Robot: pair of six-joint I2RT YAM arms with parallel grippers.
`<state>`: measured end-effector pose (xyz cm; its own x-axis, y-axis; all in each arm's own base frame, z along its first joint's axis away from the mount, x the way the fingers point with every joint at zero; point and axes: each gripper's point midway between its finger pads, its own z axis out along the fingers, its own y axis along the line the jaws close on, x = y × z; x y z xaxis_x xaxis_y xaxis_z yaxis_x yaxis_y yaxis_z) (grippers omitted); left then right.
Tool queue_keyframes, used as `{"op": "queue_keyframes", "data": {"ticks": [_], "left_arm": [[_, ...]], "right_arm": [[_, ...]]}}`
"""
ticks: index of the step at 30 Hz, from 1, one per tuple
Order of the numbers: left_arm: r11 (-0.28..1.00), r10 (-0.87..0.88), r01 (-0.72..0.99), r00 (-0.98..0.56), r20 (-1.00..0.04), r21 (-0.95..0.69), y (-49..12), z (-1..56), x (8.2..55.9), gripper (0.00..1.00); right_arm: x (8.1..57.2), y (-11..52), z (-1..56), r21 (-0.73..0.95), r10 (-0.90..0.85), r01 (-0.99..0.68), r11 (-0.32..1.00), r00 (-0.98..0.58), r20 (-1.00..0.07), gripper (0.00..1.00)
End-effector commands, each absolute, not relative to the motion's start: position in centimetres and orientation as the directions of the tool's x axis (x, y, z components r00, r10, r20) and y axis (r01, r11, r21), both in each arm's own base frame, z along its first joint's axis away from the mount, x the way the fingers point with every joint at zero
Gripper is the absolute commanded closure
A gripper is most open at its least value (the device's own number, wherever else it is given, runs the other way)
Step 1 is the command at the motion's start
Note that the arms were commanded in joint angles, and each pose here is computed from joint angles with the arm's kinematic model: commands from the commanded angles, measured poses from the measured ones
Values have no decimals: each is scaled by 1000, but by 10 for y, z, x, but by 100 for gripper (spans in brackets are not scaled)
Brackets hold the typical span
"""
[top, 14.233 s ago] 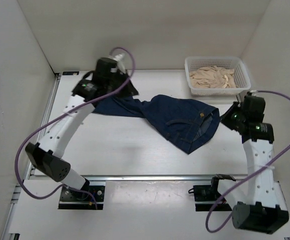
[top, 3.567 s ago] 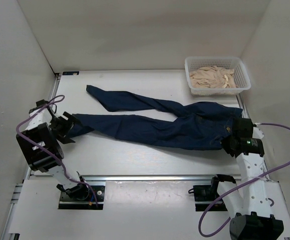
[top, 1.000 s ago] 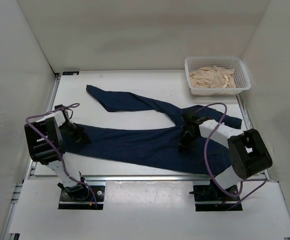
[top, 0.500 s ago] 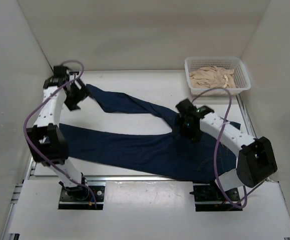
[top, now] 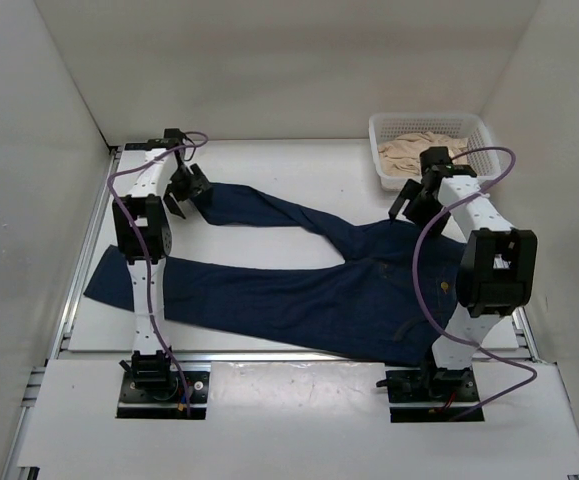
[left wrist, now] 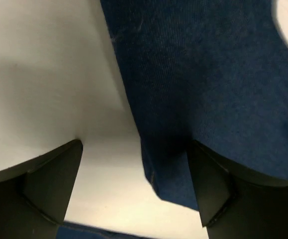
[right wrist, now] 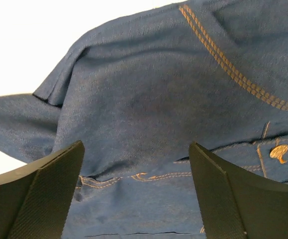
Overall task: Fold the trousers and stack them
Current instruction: Flatten the trousers out
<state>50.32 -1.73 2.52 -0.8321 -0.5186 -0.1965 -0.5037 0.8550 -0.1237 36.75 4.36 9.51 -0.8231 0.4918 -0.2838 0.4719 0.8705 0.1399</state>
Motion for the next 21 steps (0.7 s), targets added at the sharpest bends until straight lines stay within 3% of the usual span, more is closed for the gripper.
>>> {"op": "queue_keyframes", "data": {"ticks": [1,2,5,6,7,8,10,14,17,18,19,21], "left_arm": [[845,-535,-504,-797,-280,-178,-19,61,524,4],[845,-534,-493,-797,-282,-207,-23,61,530,6],[845,-524,-450,-804,-279,-289,-41,53,548,31],[843,-523,-442,-806,-276,-306,-44,53,551,45],[842,-522,-435,-806,-277,-319,-47,54,555,78],[844,-513,-409,-806,-295,-348,-50,65,561,90],[842,-512,-403,-805,-299,-359,-52,68,562,90],[847,-504,-356,-773,-384,-395,-51,110,570,90],[854,-476,-275,-758,-447,-442,-58,147,575,90],[853,-453,-215,-756,-473,-475,-65,169,575,90],[853,-440,-175,-747,-499,-491,-68,183,577,90],[861,-411,-109,-725,-553,-497,-71,210,578,90]], "right_arm": [[382,55,112,229,435,380,896,-855,-284,10],[387,55,112,231,435,379,896,-853,-287,5],[395,58,101,249,451,394,885,-858,-246,1],[395,61,88,246,450,399,883,-868,-210,1],[398,64,85,260,458,405,877,-867,-193,1],[401,68,75,271,473,421,866,-865,-167,3],[407,79,67,322,485,425,846,-864,-134,5],[421,87,46,351,522,463,814,-848,-92,21],[424,92,37,348,530,475,808,-845,-78,58],[425,85,35,316,536,483,816,-838,-102,91],[427,82,41,312,546,489,814,-829,-125,100],[423,75,61,304,558,494,815,-810,-180,100]]}}
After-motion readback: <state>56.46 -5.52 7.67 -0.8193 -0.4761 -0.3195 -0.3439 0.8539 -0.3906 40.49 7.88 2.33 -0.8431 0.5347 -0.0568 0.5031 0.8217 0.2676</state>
